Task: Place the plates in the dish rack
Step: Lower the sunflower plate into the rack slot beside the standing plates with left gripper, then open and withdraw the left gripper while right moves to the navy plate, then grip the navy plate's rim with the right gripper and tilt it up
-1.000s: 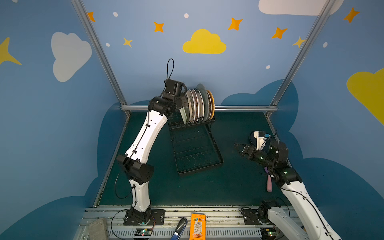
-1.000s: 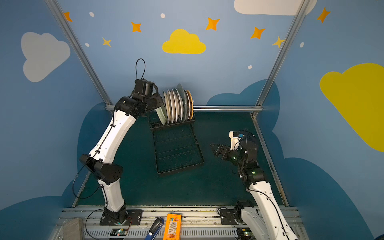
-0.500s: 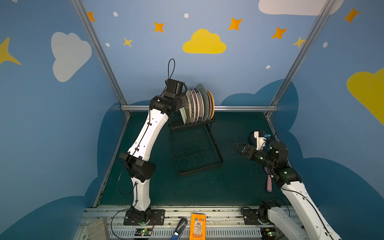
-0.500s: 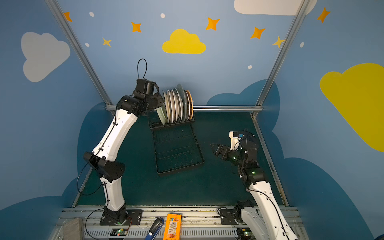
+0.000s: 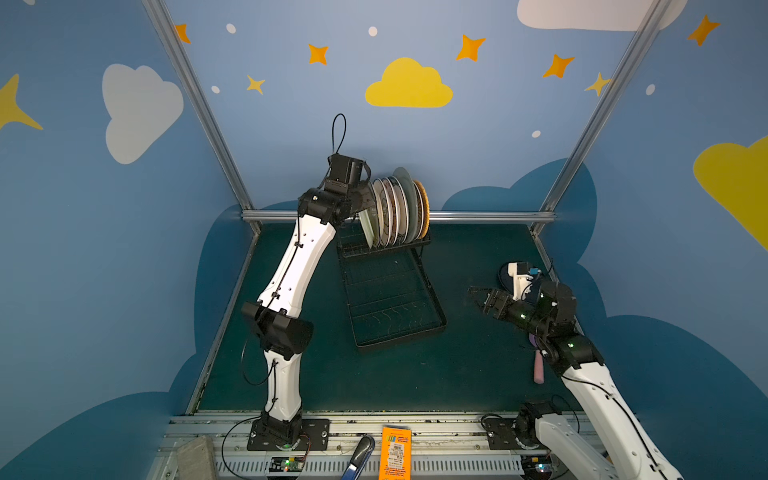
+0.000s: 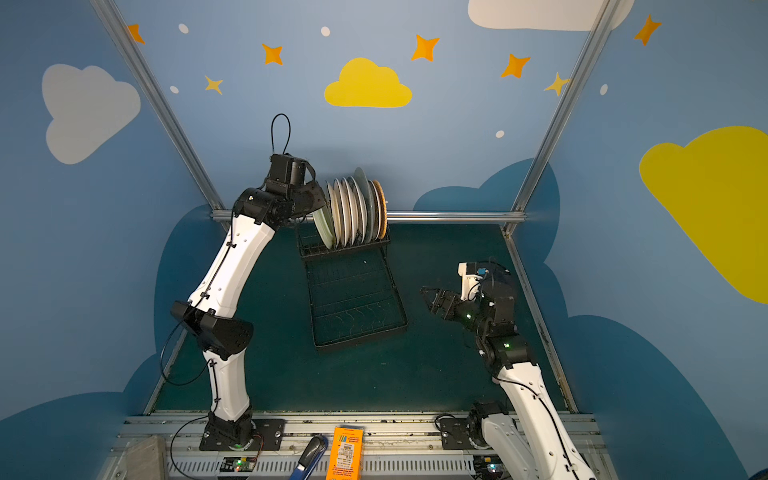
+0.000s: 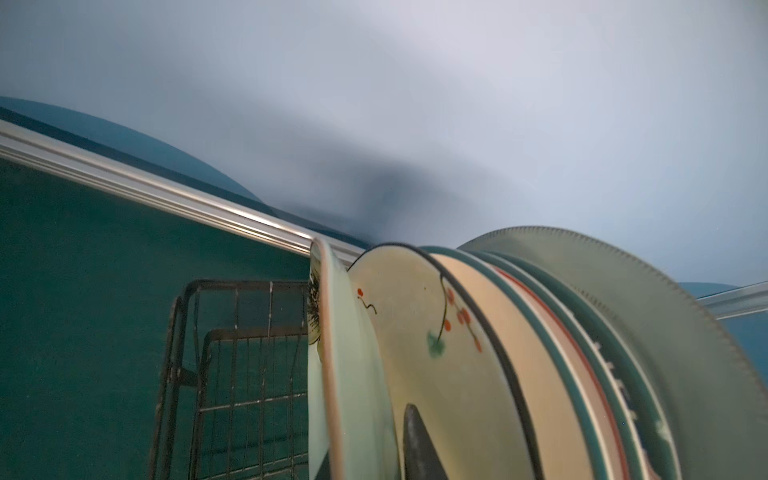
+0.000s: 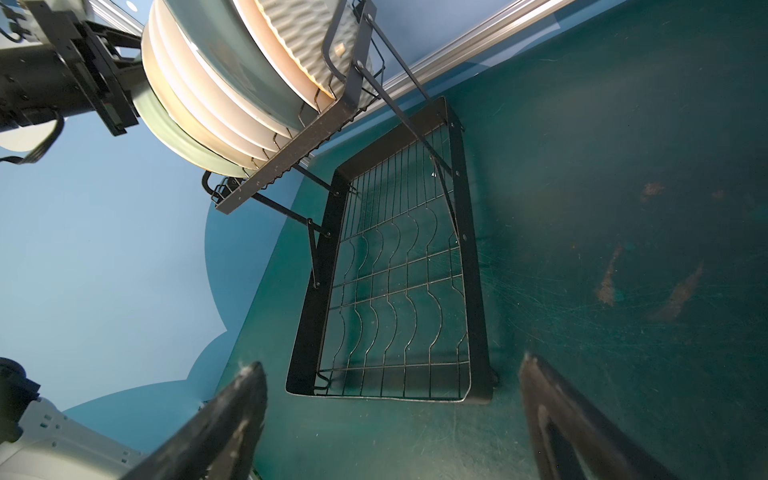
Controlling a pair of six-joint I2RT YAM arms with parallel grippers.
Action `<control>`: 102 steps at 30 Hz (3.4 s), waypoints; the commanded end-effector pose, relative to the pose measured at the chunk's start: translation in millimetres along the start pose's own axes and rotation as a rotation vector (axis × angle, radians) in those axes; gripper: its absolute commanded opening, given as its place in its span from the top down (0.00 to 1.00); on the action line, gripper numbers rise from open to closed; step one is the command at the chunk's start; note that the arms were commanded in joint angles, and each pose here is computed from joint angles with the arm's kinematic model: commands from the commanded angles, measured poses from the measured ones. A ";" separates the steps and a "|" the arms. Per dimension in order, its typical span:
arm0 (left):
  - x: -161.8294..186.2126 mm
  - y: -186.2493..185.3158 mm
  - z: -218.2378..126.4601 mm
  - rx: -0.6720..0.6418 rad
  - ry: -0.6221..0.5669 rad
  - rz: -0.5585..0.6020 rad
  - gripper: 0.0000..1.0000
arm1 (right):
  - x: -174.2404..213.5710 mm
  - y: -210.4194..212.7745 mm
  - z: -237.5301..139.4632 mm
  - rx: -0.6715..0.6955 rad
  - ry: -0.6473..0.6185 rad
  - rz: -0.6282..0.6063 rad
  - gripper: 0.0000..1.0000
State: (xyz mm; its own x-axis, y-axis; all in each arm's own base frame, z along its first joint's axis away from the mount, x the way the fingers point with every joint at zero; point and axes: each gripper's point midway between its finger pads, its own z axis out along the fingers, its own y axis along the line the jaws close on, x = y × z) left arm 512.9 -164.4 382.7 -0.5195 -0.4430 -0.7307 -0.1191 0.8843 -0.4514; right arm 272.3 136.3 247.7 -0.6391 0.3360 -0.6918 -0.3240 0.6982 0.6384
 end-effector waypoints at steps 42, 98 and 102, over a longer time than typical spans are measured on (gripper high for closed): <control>5.7 20.6 -188.3 0.445 -0.107 -0.134 0.13 | -54.0 -186.1 -27.8 0.560 -0.211 0.343 0.06; 179.6 89.6 -200.9 0.655 0.080 -0.127 0.00 | -19.2 -349.2 55.5 0.403 -0.024 0.896 1.00; 180.2 97.7 -204.1 0.625 0.045 -0.131 0.00 | -26.6 -338.6 62.0 0.358 -0.009 0.840 1.00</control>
State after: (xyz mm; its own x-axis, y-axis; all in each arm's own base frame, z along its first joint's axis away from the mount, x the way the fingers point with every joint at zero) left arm 235.3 -135.8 317.4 -0.5963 -0.5118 -0.6184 0.3496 0.5279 -0.7740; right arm 443.1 -84.9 33.5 -0.4928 0.8695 -0.0325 0.5144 0.3213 0.7951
